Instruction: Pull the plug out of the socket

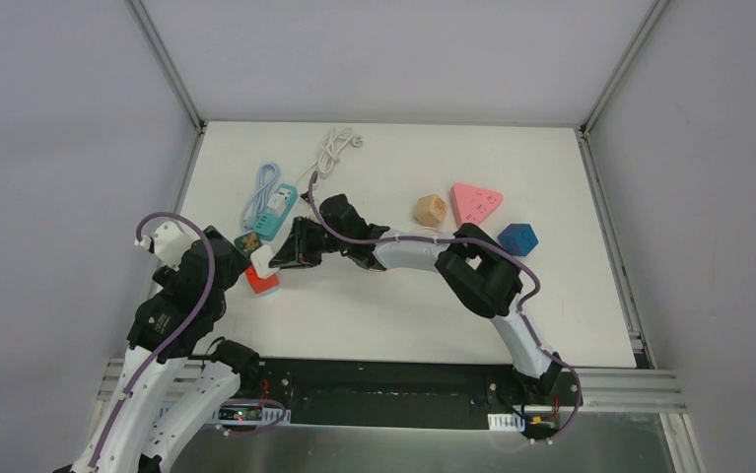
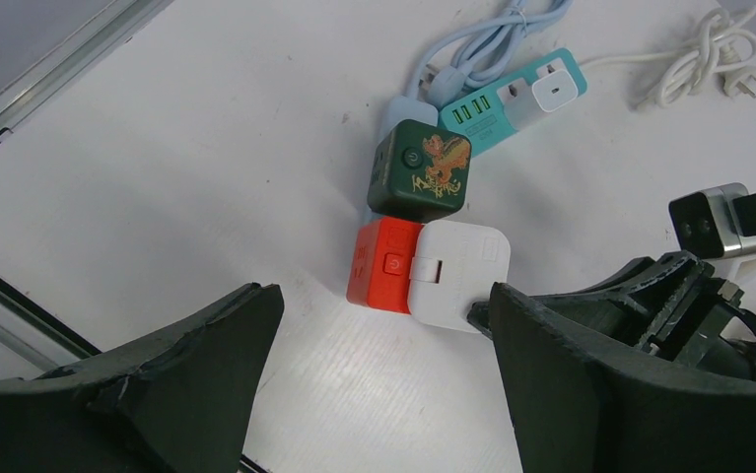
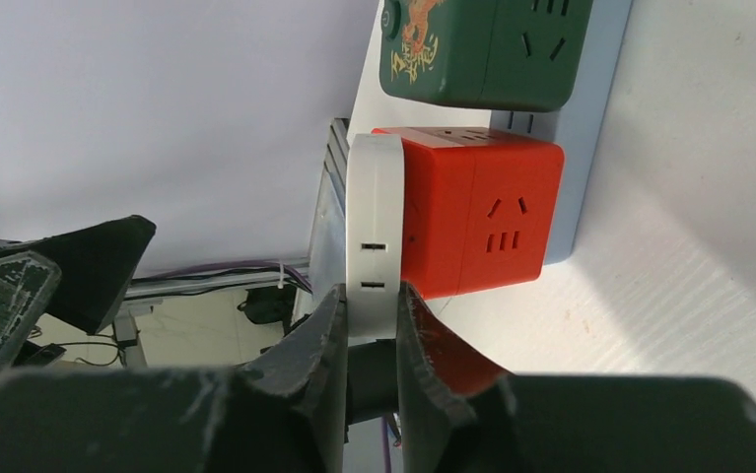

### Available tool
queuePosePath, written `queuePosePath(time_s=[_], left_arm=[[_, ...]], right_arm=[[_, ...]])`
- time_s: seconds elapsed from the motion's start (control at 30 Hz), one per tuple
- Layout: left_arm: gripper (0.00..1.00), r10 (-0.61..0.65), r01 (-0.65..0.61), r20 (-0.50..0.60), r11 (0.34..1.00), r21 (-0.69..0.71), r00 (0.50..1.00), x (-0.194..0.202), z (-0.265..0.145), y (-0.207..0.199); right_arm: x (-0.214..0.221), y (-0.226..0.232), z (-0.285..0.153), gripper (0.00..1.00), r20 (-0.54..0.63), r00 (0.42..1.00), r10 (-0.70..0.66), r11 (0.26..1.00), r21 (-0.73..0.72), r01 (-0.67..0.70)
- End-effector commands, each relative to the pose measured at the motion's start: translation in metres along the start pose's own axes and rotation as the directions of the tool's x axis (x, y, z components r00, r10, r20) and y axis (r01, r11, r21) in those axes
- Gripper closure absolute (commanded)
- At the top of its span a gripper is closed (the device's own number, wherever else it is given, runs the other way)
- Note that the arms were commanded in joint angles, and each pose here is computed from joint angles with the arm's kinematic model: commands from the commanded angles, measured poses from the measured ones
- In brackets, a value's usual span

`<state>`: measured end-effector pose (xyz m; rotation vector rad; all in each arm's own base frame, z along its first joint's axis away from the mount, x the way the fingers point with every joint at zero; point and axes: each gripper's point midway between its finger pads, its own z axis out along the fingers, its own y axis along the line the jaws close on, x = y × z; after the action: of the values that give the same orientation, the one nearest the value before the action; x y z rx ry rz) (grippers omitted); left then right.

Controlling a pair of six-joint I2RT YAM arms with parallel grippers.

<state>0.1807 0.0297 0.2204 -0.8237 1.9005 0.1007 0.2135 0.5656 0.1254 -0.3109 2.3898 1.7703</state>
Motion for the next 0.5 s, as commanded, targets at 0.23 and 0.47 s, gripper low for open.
queuePosePath(time_s=[0.23, 0.47], left_arm=[[0.18, 0.035, -0.031, -0.092, 0.999, 0.043, 0.995, 0.022, 0.008, -0.015], [0.18, 0.07, -0.033, -0.218, 0.985, 0.168, 0.974, 0.054, 0.015, -0.049]], right_arm=[[0.006, 0.02, -0.072, 1.0, -0.081, 0.977, -0.199, 0.961, 0.18, 0.211], [0.014, 0.007, -0.115, 1.0, -0.159, 0.955, -0.249, 0.914, 0.289, 0.286]])
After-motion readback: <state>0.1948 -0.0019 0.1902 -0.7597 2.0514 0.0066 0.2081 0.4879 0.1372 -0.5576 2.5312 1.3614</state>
